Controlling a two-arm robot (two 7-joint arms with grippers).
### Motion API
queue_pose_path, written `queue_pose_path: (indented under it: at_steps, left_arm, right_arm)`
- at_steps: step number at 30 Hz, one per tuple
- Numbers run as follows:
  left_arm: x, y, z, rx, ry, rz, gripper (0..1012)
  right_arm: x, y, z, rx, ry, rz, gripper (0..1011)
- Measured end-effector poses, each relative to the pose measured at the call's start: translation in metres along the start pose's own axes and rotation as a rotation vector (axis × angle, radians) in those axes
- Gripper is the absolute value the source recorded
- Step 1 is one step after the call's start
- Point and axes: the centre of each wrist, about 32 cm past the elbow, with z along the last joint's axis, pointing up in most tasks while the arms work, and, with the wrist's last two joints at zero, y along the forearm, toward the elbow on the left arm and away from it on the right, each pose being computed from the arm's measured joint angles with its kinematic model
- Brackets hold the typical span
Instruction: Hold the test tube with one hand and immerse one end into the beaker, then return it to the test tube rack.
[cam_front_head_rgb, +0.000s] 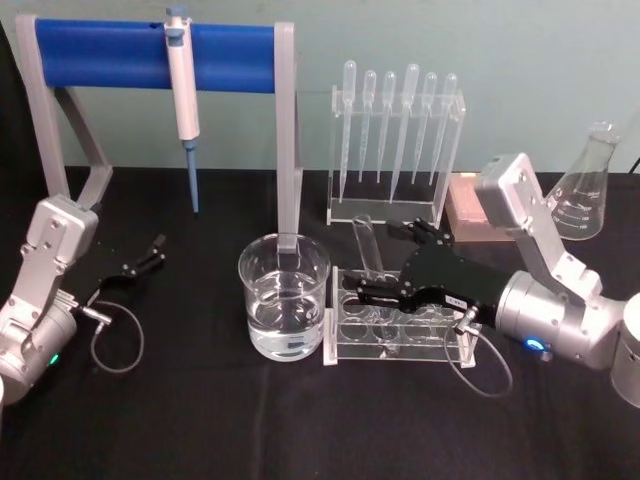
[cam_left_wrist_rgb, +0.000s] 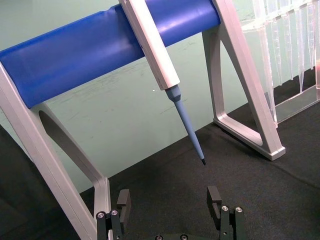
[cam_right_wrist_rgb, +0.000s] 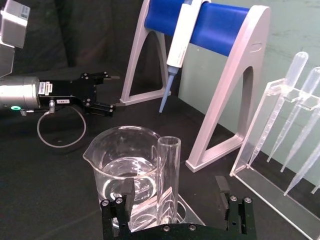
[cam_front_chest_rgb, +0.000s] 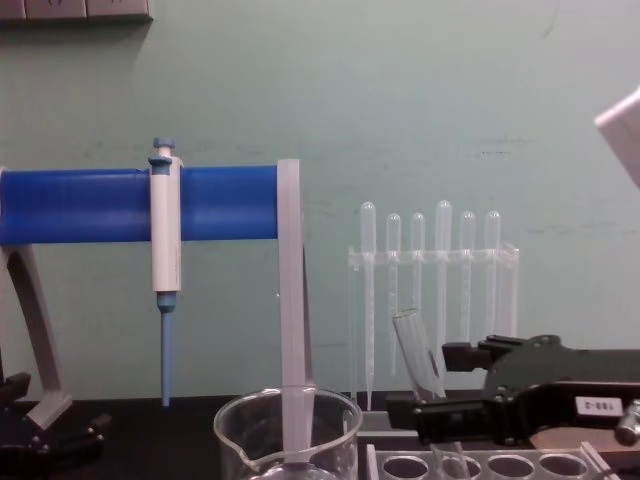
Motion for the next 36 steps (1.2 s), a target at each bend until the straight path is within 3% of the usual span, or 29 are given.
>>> queue_pose_path:
  at_steps: [4,8,22,23,24,31,36]
  left_arm:
    - [0.0000,0.0000,0.0000,0.000,0.000,0.000,1000]
    - [0.0000,0.0000,0.0000,0.000,0.000,0.000,1000]
    - [0.0000,0.0000,0.0000,0.000,0.000,0.000,1000]
    - [0.0000,0.0000,0.0000,0.000,0.000,0.000,1000]
    - [0.0000,0.0000,0.0000,0.000,0.000,0.000,1000]
    - [0.0000,0.0000,0.0000,0.000,0.000,0.000,1000]
    - [0.0000,0.0000,0.0000,0.000,0.000,0.000,1000]
  right_arm:
    - [0.003,0.005,0.003,-0.016,-0.006,0.008,994]
    - [0.004,0.008,0.004,-0.028,-0.012,0.008,918]
    - [0.006,0.013,0.009,-0.058,-0.024,0.020,512]
    - [0.005,0.013,0.009,-0.056,-0.023,0.022,431]
    - [0.005,0.013,0.009,-0.056,-0.023,0.022,431]
    - [0.002,0.008,0.009,-0.011,0.001,0.021,228]
    - [-0.003,-0.002,0.010,0.062,0.031,-0.005,227]
